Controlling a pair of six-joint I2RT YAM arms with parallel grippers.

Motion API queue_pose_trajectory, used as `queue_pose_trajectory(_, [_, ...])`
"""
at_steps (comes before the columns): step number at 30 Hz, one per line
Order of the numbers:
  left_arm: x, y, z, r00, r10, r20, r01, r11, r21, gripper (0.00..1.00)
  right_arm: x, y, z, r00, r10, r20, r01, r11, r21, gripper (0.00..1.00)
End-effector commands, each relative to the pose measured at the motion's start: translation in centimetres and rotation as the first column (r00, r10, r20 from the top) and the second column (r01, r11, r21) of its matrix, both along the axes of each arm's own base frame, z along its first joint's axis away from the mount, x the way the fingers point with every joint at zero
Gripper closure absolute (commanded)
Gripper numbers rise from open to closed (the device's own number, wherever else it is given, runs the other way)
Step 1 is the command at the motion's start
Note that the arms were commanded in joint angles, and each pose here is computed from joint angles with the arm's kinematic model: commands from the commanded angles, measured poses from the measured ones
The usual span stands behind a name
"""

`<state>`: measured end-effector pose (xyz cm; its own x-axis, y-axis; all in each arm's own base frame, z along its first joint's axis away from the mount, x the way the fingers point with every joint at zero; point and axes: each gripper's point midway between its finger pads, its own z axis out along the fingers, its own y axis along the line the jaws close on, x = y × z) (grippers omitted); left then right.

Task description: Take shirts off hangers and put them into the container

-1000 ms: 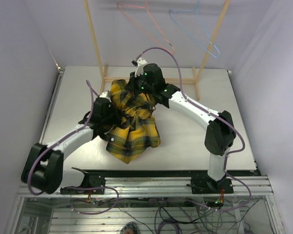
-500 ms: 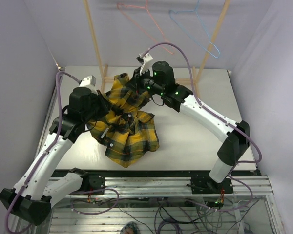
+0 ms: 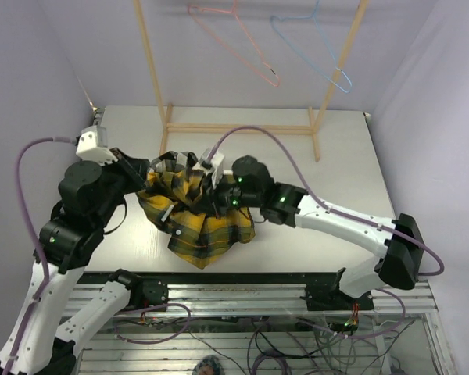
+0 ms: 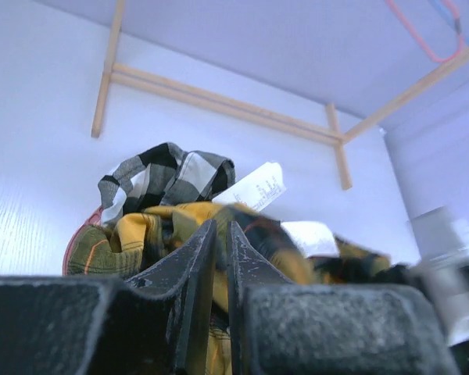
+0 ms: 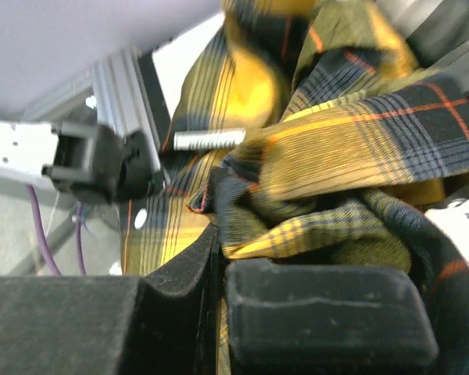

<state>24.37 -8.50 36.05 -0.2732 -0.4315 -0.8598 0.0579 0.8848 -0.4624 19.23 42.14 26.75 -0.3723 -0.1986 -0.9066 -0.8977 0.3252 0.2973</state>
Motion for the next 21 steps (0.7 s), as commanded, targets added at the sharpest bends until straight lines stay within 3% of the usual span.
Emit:
queue_pose_trajectory(1, [-0.3, -0.2, 0.4, 1.000, -0.023, 0.019, 0.023, 1.000, 0.008, 0.79, -3.5, 1.0, -5.3, 0.993, 0.086, -0.083, -0.093, 0.991, -0.092, 1.00])
queue_pose_trajectory(5, [0.6, -2.0, -2.3, 0.995, -0.091, -0.042, 0.091, 0.996, 0.005, 0.81, -5.9, 1.5, -9.5, 0.981, 0.137, -0.139, -0.156, 0.979, -0.133, 1.00])
queue_pose_trajectory(11, [2.0, -3.5, -7.0, 0.984, -0.124, -0.129, 0.124, 0.992, -0.013, 0.82, -6.7, 0.5, -12.0, 0.982, 0.118, -0.146, -0.139, 0.980, -0.140, 0.98])
queue_pose_trajectory(15, [2.4, -5.0, -10.4, 0.966, -0.175, -0.189, 0.169, 0.985, -0.046, 0.83, -6.2, 0.0, -12.9, 0.988, 0.087, -0.130, -0.108, 0.982, -0.158, 0.83])
queue_pose_trajectory(18, [2.6, -5.9, -11.8, 0.954, -0.210, -0.215, 0.200, 0.978, -0.067, 0.84, -5.8, 0.3, -12.8, 0.990, 0.074, -0.117, -0.092, 0.983, -0.161, 0.66])
queue_pose_trajectory(21, [2.6, -6.8, -12.6, 0.939, -0.252, -0.233, 0.238, 0.967, -0.088, 0.85, -5.3, 0.8, -11.3, 0.993, 0.068, -0.093, -0.080, 0.987, -0.136, 0.63])
